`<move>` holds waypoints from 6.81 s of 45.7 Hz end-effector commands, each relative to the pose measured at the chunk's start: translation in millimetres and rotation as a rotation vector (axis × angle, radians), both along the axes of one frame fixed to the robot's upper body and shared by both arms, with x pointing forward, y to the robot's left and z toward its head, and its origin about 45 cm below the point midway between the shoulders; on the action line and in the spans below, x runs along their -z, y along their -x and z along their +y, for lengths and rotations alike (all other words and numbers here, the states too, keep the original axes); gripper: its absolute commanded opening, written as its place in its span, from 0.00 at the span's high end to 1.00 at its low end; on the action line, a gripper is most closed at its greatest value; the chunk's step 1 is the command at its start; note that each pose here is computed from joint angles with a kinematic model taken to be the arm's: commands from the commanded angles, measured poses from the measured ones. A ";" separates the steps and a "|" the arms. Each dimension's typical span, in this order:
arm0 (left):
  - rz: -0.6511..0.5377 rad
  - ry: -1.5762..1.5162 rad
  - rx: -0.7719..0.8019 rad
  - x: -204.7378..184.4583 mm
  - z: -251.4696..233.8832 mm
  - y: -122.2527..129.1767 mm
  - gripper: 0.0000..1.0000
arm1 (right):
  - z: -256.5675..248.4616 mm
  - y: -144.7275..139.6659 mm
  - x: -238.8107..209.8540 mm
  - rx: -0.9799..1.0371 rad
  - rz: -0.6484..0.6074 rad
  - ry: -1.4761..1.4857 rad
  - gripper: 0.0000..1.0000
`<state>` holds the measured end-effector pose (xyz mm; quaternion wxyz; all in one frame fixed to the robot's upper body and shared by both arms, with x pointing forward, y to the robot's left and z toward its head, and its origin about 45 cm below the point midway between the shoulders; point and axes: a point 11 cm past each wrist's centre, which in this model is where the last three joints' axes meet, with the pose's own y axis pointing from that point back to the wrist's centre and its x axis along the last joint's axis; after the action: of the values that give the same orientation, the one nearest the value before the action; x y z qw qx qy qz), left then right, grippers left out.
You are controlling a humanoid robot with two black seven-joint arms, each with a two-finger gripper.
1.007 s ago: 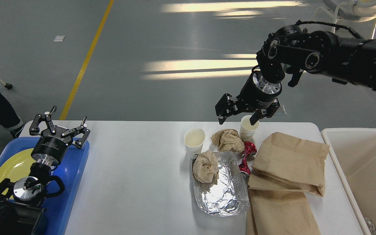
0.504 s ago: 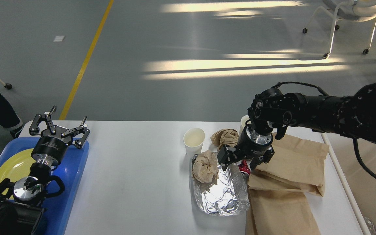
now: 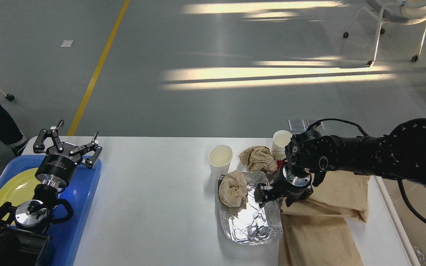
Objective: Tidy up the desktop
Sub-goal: 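Lower the right gripper onto the foil tray and grasp it, then lift the foil tray and drop it into the white bin, then raise the right gripper and move it toward the paper cup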
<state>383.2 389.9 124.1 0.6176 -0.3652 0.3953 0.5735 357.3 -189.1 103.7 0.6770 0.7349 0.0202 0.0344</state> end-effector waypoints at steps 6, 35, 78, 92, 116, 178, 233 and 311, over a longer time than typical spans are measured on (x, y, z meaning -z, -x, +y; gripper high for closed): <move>0.002 0.000 -0.001 0.2 0.1 0.0 0.04 | -2.9 -0.1 8.7 0.004 -0.050 0.007 0.33; 0.002 0.000 -0.001 0.2 0.1 0.0 0.04 | 7.9 14.3 25.4 -0.013 -0.035 -0.003 1.00; 0.000 0.000 0.000 0.0 0.0 0.0 0.04 | -26.5 3.9 -54.8 0.018 -0.050 -0.042 1.00; 0.002 0.000 -0.001 0.2 0.1 0.0 0.04 | -55.4 -4.2 -89.4 0.085 -0.071 -0.067 1.00; 0.000 0.000 0.000 0.0 0.0 0.0 0.04 | -72.4 -55.7 -270.1 0.134 -0.273 -0.328 1.00; 0.000 0.000 0.000 0.0 0.0 0.0 0.04 | -452.7 98.3 -80.0 1.344 -0.589 0.232 0.95; 0.002 0.000 -0.001 0.2 0.1 0.0 0.04 | -139.1 -106.6 -176.7 0.513 -0.495 -0.034 0.00; 0.000 0.000 0.000 0.0 0.0 0.0 0.04 | 82.4 -67.7 -27.0 0.335 -0.304 -0.295 0.00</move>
<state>383.2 389.9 124.0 0.6176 -0.3651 0.3953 0.5736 425.5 -104.8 138.4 0.5526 0.8074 -0.2033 0.0366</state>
